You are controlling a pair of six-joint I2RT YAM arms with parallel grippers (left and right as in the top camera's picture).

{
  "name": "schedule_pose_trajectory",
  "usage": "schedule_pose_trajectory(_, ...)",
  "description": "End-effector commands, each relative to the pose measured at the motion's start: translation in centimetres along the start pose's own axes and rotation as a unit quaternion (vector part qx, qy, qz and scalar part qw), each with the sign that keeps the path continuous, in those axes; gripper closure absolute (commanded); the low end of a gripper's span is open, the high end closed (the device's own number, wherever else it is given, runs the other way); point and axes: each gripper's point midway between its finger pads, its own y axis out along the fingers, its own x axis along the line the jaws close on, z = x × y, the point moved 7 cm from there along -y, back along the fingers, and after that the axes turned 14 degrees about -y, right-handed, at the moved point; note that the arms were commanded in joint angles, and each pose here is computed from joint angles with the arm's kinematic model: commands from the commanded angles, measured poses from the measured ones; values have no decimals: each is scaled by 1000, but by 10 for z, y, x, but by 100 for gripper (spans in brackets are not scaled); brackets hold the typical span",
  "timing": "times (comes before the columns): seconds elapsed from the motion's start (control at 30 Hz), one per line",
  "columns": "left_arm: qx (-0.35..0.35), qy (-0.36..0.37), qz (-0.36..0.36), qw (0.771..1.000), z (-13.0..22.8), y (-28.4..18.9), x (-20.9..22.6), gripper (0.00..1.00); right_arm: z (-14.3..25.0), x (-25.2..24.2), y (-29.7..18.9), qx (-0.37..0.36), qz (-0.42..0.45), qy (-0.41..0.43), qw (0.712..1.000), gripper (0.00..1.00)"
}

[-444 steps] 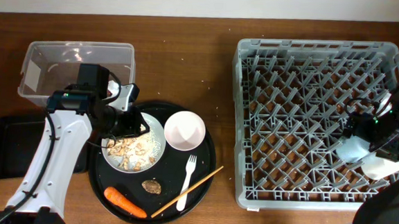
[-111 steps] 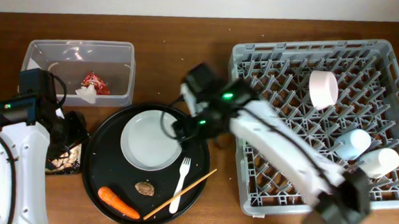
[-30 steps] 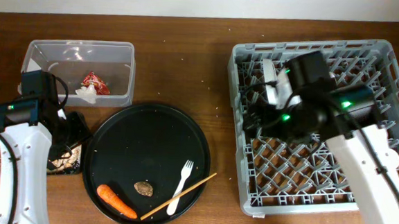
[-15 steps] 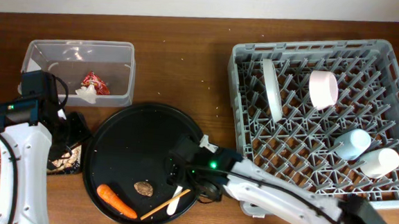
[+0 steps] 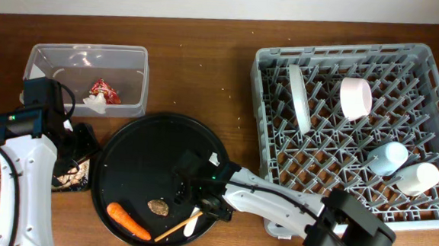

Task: Sort waste into correct bins and load items into the dishwasher rack
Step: 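Reach the right gripper down to the white plastic fork on the round tray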

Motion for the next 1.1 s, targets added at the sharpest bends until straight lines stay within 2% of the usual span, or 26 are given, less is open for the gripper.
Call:
schedule_pose_trajectory(0.0, 2, 5, 5, 1000, 2, -1, 1, 40, 2, -4, 5, -2, 15, 1, 1000, 3)
schedule_pose_trajectory(0.07, 2, 5, 5, 1000, 2, -1, 1, 40, -1, -5, 5, -19, 24, 0, 1000, 4)
schedule_pose_trajectory(0.2, 2, 5, 5, 1000, 2, -1, 1, 40, -4, -7, 5, -31, 31, 0, 999, 43)
schedule_pose_trajectory(0.3, 2, 5, 5, 1000, 2, -1, 1, 40, -7, -9, 4, -47, 40, 0, 998, 46)
schedule_pose_trajectory(0.6, 2, 5, 5, 1000, 2, -1, 1, 40, -13, -7, 16, -61, 43, -1, 997, 48)
schedule_pose_trajectory(0.77, 2, 5, 5, 1000, 2, -1, 1, 40, -13, -7, 16, -60, 42, -1, 997, 63)
schedule_pose_trajectory(0.83, 2, 5, 5, 1000, 2, -1, 1, 40, -12, -7, 16, -56, 40, -1, 998, 73)
schedule_pose_trajectory(0.93, 2, 5, 5, 1000, 2, -1, 1, 40, -11, -6, 16, -52, 37, -1, 998, 78)
schedule_pose_trajectory(1.07, 2, 5, 5, 1000, 2, -1, 1, 40, -10, -3, 8, -50, 27, -1, 998, 79)
